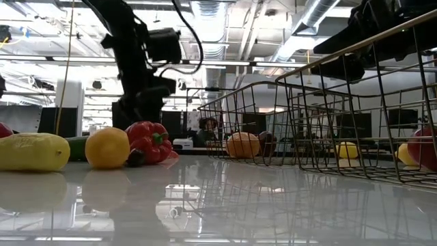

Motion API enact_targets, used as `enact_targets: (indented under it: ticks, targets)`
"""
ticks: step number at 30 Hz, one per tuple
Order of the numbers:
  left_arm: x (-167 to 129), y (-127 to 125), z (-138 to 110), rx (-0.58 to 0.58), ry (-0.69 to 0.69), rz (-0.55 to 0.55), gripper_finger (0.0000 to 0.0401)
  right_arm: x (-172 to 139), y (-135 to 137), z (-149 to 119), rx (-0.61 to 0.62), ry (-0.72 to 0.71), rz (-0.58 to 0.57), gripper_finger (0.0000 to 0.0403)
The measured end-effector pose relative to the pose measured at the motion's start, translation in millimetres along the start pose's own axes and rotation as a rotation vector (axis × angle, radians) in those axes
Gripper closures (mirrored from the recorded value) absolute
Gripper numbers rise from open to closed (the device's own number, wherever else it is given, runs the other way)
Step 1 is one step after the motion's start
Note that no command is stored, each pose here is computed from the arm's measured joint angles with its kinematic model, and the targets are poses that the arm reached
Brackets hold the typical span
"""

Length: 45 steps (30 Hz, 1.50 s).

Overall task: Sort produce into baskets
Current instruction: Put the carrot into the left wire basket

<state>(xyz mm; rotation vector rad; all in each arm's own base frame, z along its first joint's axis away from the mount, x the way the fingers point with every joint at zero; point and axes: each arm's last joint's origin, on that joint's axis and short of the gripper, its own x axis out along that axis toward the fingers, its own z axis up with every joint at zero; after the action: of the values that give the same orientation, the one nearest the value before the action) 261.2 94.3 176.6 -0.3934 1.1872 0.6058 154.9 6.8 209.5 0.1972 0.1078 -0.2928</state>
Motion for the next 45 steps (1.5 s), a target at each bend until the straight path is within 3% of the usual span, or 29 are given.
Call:
enact_targets:
  ticks: [13, 25, 31, 40, 45]
  targets:
    - [18, 3, -2, 0.053, 0.075, 0.027, 0.0126, 0, 0, 0, -0.001, 0.002, -0.001, 0.0017]
    - [11, 3, -1, 0.095, 0.068, 0.027, 0.0256, 0, 0, 0, -0.001, 0.003, -0.001, 0.0017]
    - [-6, 5, 1, 0.092, 0.003, 0.015, 0.0293, 0, 0, 0, 0.000, 0.004, -0.001, 0.0017]
    - [-49, 13, -1, 0.072, -0.151, 0.024, 0.0296, 0, 0, 0, 0.002, -0.002, -0.002, 0.0017]
    - [-70, 18, 5, 0.061, -0.322, 0.107, 0.0296, 0, 0, 0, 0.003, -0.003, -0.002, 0.0017]
